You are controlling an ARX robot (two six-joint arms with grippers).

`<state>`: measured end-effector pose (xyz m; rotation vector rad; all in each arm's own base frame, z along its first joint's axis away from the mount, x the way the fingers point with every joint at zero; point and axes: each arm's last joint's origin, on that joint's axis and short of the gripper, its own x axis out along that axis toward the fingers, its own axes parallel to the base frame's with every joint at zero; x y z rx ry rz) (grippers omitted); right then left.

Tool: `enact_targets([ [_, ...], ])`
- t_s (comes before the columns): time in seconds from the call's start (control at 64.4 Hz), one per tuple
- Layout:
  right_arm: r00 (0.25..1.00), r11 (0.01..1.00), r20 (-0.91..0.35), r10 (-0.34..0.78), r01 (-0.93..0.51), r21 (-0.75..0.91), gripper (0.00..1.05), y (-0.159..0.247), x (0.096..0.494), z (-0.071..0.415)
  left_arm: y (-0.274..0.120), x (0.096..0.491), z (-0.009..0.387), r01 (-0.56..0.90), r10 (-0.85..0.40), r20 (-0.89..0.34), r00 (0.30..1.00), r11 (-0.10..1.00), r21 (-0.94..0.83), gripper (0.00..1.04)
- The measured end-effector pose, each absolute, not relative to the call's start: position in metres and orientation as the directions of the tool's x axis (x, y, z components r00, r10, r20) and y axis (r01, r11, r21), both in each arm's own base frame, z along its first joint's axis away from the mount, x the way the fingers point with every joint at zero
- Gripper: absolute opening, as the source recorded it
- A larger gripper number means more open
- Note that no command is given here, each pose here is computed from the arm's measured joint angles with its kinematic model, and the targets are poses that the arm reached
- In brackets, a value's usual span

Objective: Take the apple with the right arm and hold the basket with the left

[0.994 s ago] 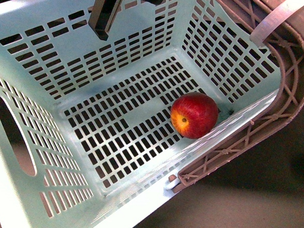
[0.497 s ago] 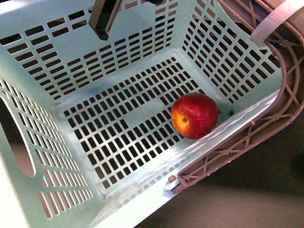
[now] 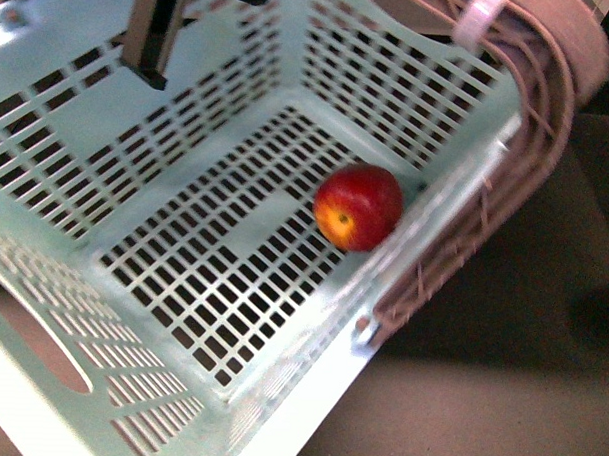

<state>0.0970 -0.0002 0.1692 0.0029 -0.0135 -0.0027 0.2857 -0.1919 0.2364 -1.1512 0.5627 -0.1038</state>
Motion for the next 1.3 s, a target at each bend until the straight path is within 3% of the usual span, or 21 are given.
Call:
enact_targets([
  [0.155, 1.0, 1.0, 0.014, -0.003, 0.003, 0.003, 0.96, 0.0, 0.097, 0.169, -0.16, 0.303, 0.238, -0.269, -0.183, -0.356, 0.916, 0.376, -0.887, 0.14],
  [0.45, 1.0, 1.0, 0.014, -0.002, 0.002, 0.003, 0.96, 0.0, 0.097, 0.169, -0.11, 0.329, 0.23, -0.347, -0.072, -0.37, 0.926, 0.222, -0.911, 0.14],
  [0.869, 1.0, 1.0, 0.014, -0.002, 0.002, 0.003, 0.96, 0.0, 0.097, 0.169, -0.072, 0.363, 0.177, -0.494, 0.022, -0.496, 0.868, 0.145, -0.857, 0.14],
  [1.304, 1.0, 1.0, 0.014, -0.002, 0.002, 0.003, 0.96, 0.0, 0.097, 0.169, -0.057, 0.371, 0.153, -0.522, 0.018, -0.524, 0.852, 0.117, -0.845, 0.14],
])
